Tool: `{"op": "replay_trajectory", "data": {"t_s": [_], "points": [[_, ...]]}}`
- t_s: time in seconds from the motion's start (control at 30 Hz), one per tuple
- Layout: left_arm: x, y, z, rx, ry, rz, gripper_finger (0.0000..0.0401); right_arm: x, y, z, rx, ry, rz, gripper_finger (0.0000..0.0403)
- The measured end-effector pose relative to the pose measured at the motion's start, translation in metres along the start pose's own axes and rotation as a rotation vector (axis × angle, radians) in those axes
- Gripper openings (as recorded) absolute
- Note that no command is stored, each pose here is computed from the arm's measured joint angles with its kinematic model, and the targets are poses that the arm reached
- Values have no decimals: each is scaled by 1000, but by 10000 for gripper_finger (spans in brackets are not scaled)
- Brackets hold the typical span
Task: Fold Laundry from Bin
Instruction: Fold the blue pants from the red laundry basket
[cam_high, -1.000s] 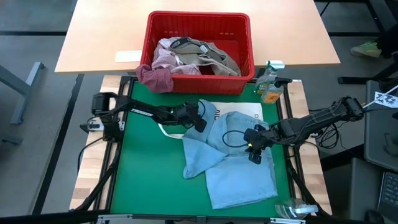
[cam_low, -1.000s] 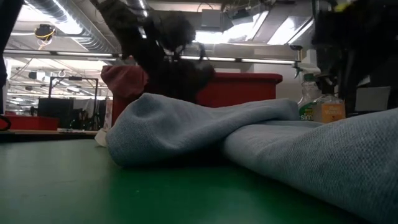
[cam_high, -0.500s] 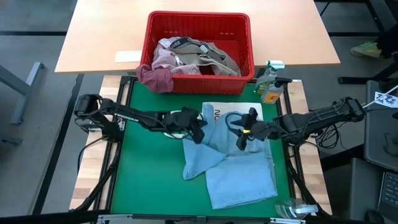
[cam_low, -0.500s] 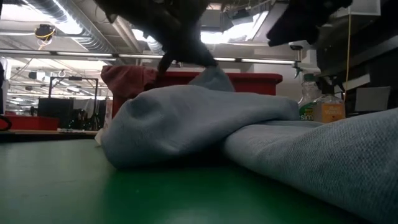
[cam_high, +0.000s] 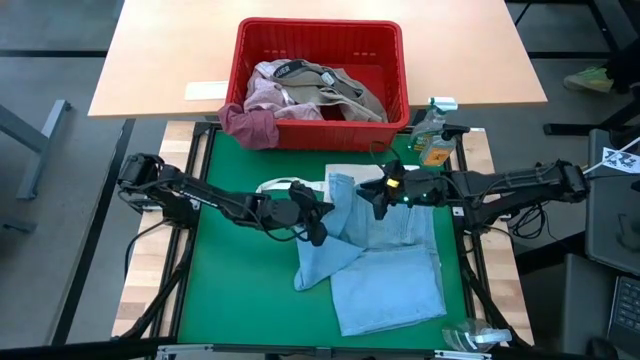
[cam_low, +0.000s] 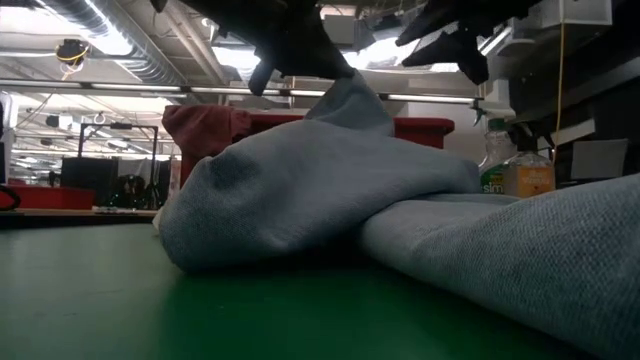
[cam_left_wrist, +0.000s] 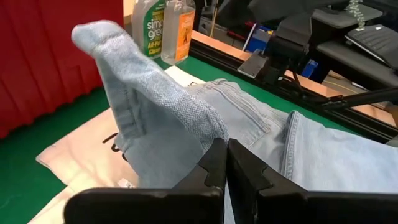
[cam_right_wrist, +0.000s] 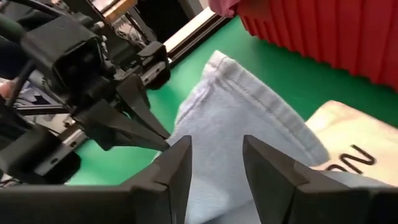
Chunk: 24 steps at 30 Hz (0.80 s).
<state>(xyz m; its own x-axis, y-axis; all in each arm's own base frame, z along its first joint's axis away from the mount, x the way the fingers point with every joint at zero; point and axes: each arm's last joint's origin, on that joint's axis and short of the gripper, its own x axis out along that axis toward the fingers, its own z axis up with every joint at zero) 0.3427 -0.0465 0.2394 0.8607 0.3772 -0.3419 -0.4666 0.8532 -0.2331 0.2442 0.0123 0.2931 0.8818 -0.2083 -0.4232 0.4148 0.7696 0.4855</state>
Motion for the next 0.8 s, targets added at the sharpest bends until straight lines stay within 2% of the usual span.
{"op": "replay_trajectory", "data": {"t_s": [0.23, 0.5, 0.8], "points": [[-1, -1, 0, -2, -12, 8, 0, 21, 7, -1, 18, -48, 44, 143], [-1, -2, 0, 10, -13, 5, 0, 48, 6, -14, 2, -25, 0, 143], [-1, -2, 0, 14, -13, 5, 0, 63, 9, -18, 15, -56, 36, 143]]}}
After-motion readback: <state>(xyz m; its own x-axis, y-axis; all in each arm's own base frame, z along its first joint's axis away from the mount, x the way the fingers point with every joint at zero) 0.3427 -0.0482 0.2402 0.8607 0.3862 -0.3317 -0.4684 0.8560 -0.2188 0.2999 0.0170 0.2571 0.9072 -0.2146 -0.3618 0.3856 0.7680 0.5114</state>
